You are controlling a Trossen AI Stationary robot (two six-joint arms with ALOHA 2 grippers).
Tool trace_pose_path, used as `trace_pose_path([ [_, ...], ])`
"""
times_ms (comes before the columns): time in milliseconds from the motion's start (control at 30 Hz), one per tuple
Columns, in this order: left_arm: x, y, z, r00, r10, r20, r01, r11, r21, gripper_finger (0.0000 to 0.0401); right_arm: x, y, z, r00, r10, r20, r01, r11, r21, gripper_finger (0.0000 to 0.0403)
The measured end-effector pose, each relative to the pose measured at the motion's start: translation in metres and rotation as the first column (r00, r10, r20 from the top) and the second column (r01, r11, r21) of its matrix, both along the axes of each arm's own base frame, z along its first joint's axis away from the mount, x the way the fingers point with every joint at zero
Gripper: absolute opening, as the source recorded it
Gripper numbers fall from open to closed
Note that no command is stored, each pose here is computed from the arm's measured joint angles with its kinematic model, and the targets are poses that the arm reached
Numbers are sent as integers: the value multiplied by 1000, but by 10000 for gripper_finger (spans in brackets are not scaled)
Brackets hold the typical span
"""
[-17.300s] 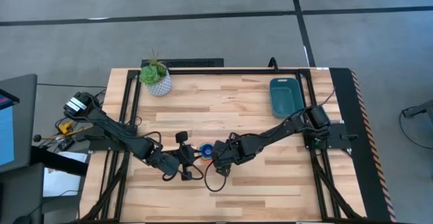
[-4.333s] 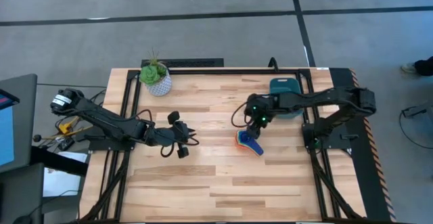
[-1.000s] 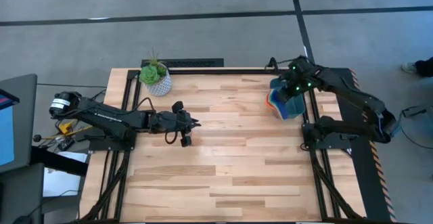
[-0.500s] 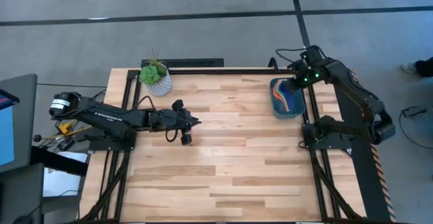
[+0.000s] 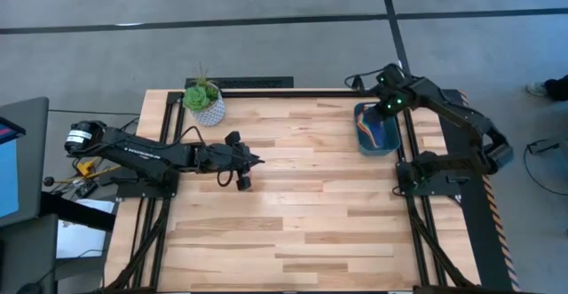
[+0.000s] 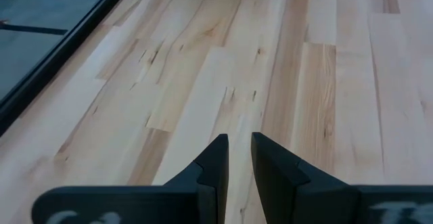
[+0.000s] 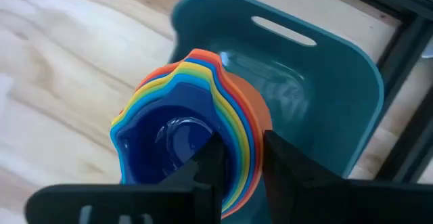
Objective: Nest measuring cups in basket
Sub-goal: Put the nested measuring cups into the blue bin
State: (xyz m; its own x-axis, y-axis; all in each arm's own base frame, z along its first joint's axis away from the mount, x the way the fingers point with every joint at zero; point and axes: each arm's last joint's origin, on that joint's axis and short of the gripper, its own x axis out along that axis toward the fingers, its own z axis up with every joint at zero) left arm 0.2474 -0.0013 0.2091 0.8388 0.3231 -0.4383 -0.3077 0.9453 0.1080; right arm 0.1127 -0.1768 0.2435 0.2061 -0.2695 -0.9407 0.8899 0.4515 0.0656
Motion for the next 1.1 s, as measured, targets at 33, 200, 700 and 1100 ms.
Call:
trace_pose_path([
  [33, 0, 0, -1, 1000, 0, -8, 0, 1000, 0, 54, 1, -1, -2, 1000, -8, -18, 8, 1000, 0, 92],
  [200, -2, 0, -4, 999, 0, -43, 0, 1000, 2, 54, 8, -6, -14, 995, -16, -96, 19, 999, 26, 92],
  [700, -5, 0, -8, 995, 4, -95, -4, 1000, -3, 54, 20, -21, -41, 989, -9, -146, 24, 995, 101, 92],
  [1100, -6, 0, -9, 994, 14, -107, -16, 1000, -19, 54, 37, -17, -41, 999, 35, -20, -33, 993, 116, 92],
])
